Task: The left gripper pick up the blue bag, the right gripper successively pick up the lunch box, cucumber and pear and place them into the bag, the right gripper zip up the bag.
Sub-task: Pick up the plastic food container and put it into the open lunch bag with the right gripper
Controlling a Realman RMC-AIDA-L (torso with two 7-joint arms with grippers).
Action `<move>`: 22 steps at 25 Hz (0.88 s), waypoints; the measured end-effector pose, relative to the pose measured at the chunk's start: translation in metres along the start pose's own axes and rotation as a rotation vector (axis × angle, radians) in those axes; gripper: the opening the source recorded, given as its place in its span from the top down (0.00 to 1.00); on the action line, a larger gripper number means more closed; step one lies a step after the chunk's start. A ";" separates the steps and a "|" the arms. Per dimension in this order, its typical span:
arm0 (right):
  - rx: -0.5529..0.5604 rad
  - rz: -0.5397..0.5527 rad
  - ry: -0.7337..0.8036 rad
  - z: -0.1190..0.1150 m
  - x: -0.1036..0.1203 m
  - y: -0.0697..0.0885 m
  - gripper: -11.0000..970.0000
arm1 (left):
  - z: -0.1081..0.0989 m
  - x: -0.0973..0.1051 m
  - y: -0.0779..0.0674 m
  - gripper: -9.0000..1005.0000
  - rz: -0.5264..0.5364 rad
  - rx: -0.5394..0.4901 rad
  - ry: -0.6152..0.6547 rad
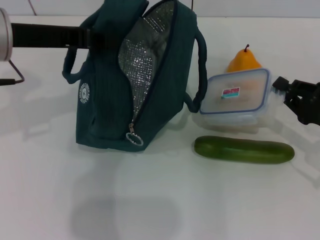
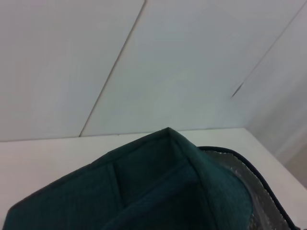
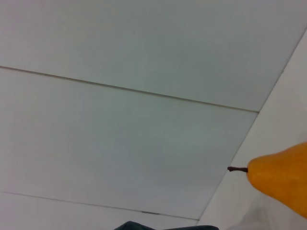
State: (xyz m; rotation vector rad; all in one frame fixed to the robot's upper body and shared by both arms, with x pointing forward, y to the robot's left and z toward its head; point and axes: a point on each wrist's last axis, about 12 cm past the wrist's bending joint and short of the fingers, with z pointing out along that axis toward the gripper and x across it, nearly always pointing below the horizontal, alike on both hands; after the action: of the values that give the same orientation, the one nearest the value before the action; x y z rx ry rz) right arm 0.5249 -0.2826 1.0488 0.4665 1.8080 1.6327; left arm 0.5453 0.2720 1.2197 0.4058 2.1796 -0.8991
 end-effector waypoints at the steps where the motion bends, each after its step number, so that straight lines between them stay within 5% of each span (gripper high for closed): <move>1: 0.000 0.003 -0.002 -0.001 0.001 0.000 0.89 | 0.000 0.000 0.000 0.94 0.000 0.001 -0.001; 22: -0.226 0.062 -0.108 -0.032 0.003 0.017 0.89 | -0.002 -0.002 0.001 0.94 0.001 -0.005 -0.011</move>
State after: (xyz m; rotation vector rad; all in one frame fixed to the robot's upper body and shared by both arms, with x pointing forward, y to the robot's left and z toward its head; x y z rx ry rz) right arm 0.4986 -0.3014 1.0651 0.5018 1.5231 1.7934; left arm 0.5467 0.2743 1.2216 0.3988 2.1711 -0.8933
